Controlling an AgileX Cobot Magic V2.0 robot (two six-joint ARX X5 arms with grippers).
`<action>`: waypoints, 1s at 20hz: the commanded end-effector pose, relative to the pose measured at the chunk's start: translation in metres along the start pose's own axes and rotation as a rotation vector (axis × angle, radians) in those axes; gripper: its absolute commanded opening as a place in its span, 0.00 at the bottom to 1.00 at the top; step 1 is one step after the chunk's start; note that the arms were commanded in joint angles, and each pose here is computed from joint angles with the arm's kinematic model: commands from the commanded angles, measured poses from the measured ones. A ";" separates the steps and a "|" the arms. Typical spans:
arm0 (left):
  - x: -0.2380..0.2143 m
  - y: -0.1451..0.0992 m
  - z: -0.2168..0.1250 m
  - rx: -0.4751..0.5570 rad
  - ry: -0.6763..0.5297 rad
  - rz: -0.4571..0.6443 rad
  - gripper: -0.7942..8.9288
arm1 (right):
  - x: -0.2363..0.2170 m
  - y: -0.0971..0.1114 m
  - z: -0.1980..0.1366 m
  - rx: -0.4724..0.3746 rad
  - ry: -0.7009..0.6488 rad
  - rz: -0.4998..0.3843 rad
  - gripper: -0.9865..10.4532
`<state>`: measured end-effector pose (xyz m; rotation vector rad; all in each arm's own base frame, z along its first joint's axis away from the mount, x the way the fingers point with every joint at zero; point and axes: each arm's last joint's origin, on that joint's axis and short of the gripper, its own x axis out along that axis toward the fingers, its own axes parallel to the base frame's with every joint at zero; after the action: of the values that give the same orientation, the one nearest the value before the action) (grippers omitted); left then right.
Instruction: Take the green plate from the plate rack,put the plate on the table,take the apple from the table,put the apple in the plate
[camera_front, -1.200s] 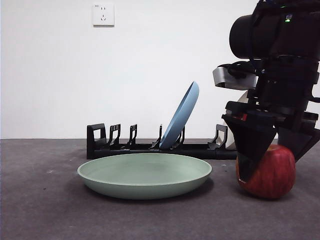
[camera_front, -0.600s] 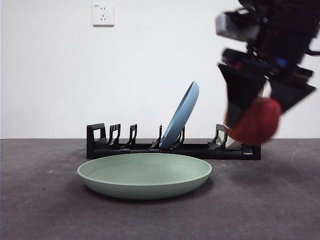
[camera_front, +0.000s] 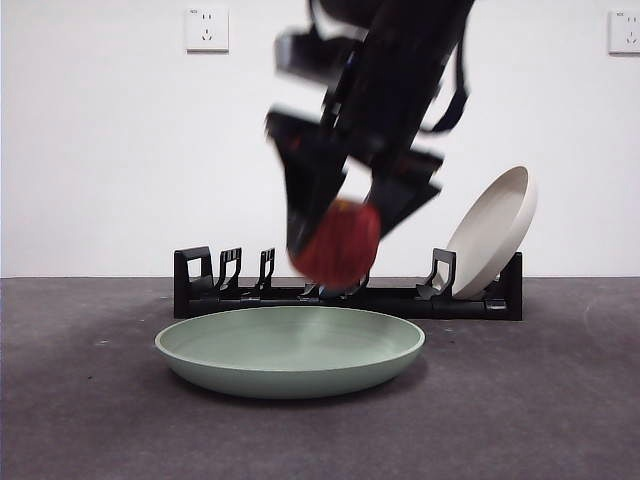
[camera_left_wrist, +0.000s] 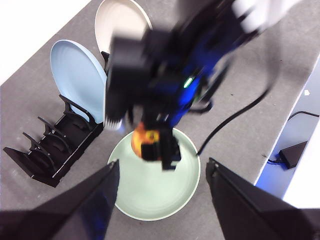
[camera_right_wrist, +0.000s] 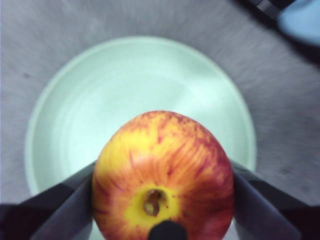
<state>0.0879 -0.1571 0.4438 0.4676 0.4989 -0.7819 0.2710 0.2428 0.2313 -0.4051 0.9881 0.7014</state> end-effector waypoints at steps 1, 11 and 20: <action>0.000 0.000 0.000 -0.006 -0.001 0.000 0.38 | 0.025 0.005 0.001 -0.008 0.049 0.006 0.07; 0.000 0.000 0.000 -0.006 -0.002 0.000 0.38 | 0.058 0.007 -0.009 -0.020 0.152 0.017 0.07; 0.000 0.000 -0.001 -0.004 0.007 0.001 0.38 | 0.059 0.009 -0.008 -0.025 0.146 0.019 0.56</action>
<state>0.0878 -0.1569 0.4434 0.4704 0.5021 -0.7816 0.2812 0.2626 0.1832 -0.4631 1.1061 0.7067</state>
